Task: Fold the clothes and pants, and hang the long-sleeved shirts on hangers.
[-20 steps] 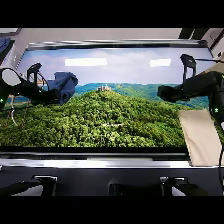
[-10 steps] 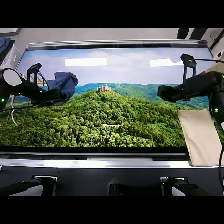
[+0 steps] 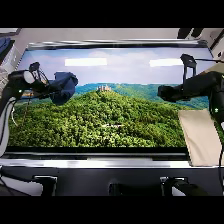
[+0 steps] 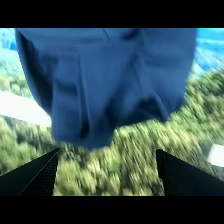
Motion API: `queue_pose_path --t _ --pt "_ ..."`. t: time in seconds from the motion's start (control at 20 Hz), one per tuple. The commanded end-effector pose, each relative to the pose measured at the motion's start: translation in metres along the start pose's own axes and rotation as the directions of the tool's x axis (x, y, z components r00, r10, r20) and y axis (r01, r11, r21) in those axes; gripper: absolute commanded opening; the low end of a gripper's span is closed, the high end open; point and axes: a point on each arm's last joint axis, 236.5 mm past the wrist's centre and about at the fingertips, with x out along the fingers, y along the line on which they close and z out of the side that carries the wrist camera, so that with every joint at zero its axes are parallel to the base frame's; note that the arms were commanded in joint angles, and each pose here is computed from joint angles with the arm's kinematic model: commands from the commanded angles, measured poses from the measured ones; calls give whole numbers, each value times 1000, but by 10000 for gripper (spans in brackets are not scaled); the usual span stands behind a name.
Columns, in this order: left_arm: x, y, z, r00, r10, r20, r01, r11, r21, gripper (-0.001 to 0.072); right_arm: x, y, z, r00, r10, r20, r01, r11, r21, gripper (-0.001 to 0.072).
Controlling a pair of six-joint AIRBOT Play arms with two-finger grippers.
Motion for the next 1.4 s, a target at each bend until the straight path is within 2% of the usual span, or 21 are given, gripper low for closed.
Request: queue_pose_path --t 0.0,0.05,0.1,0.15,0.2,0.3,0.45,0.7,0.85,1.05,1.15,1.3,1.35 --pt "58 11 21 999 32 23 -32 999 -4 720 0 -1 -1 1000 -4 -3 4 1000 -2 31" --pt "65 8 23 999 31 19 -31 1000 1 720 0 0 -1 1000 -3 -3 3 1000 -2 31" --pt "68 4 24 1000 23 18 -23 1000 1 627 0 -1 0 1000 -4 -1 4 1000 -2 31" --pt "64 0 26 1000 13 14 -13 1000 -4 277 0 -1 0 1000 -4 1 4 1000 -2 31" --pt "56 -6 25 1000 -4 -4 4 1000 -4 20 0 0 1 1000 -3 5 3 1000 -2 31" --pt "35 -25 24 996 -72 -49 72 997 -12 14 0 0 1 1000 -3 6 3 1000 -2 31" --pt "-26 -83 9 963 -241 -125 242 970 -4 13 -2 0 -3 1000 -3 -9 3 1000 -2 31" --pt "-135 -210 -65 890 -404 -214 441 881 171 13 -31 3 -8 1000 -8 17 8 1000 -22 31" --pt "-150 -283 -137 850 -418 -319 505 819 272 13 -67 -3 -18 998 -54 44 56 997 -53 31" --pt "-130 -368 -229 808 -421 -412 566 749 345 13 -121 -12 -46 991 -119 68 125 989 -81 33" --pt "-103 -395 -273 797 -397 -455 572 738 357 13 -147 -12 -58 987 -126 104 135 987 -86 32" --pt "-65 -404 -318 789 -330 -519 547 761 348 19 -178 -6 -65 975 -110 190 130 987 -93 32" --pt "-64 -405 -322 782 -328 -529 550 762 341 106 -186 -5 -67 971 -105 213 128 987 -96 32"
